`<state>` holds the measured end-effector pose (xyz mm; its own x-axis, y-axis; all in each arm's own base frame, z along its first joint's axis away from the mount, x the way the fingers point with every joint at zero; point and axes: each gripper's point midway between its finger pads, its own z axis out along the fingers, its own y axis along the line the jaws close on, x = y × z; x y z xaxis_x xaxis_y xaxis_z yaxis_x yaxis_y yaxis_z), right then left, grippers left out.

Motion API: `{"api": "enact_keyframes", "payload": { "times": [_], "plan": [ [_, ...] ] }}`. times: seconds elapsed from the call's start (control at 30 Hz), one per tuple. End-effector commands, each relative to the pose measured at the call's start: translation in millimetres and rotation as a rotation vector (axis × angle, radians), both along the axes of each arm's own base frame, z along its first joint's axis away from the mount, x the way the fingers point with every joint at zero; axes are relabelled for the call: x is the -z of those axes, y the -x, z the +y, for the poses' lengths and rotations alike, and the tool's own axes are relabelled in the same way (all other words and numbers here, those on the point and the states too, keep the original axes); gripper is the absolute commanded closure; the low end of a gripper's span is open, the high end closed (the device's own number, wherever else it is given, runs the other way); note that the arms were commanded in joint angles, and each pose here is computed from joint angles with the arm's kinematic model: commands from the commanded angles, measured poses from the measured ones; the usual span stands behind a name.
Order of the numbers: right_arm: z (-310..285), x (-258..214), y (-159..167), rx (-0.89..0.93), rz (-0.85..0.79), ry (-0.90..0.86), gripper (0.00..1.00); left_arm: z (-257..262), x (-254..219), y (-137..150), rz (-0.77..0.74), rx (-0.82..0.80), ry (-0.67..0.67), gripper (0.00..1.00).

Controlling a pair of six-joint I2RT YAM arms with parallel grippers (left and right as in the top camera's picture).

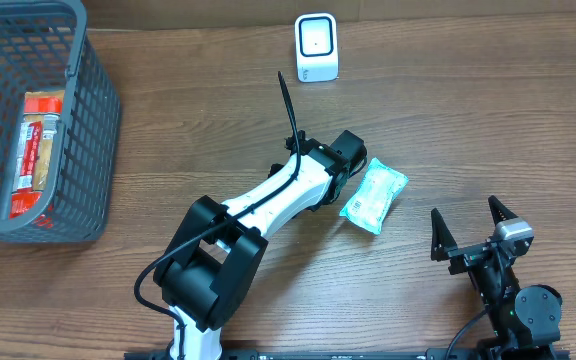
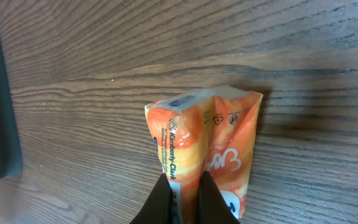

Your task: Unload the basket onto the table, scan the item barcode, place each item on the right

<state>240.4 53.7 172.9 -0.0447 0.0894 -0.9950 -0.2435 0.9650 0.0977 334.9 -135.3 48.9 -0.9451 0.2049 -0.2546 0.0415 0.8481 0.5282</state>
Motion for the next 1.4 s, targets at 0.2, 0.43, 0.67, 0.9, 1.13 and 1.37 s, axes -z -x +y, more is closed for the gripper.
{"api": "enact_keyframes", "payload": {
  "times": [0.2,0.43,0.67,0.9,1.13,1.37],
  "plan": [
    [-1.6,1.9,-0.5,0.008,-0.004,0.004,0.00,7.5,-8.1,-3.6,-0.024,0.022,-0.044,0.96],
    [-1.5,1.9,-0.5,0.008,-0.004,0.004,0.00,8.8,-7.4,-6.1,-0.025,0.036,-0.062,0.96],
    [-1.6,1.9,-0.5,0.008,-0.004,0.004,0.00,12.7,8.9,-4.0,0.042,0.086,-0.124,0.96],
    [-1.5,1.9,-0.5,0.008,-0.004,0.004,0.00,12.9,9.3,-4.2,0.047,0.096,-0.132,0.81],
    [-1.6,1.9,-0.5,0.008,-0.004,0.004,0.00,7.8,14.3,-0.7,0.070,0.093,-0.092,0.75],
    [-1.6,1.9,-0.5,0.008,-0.004,0.004,0.00,3.2,18.2,2.1,0.089,0.092,-0.058,0.78]
  ]
}}
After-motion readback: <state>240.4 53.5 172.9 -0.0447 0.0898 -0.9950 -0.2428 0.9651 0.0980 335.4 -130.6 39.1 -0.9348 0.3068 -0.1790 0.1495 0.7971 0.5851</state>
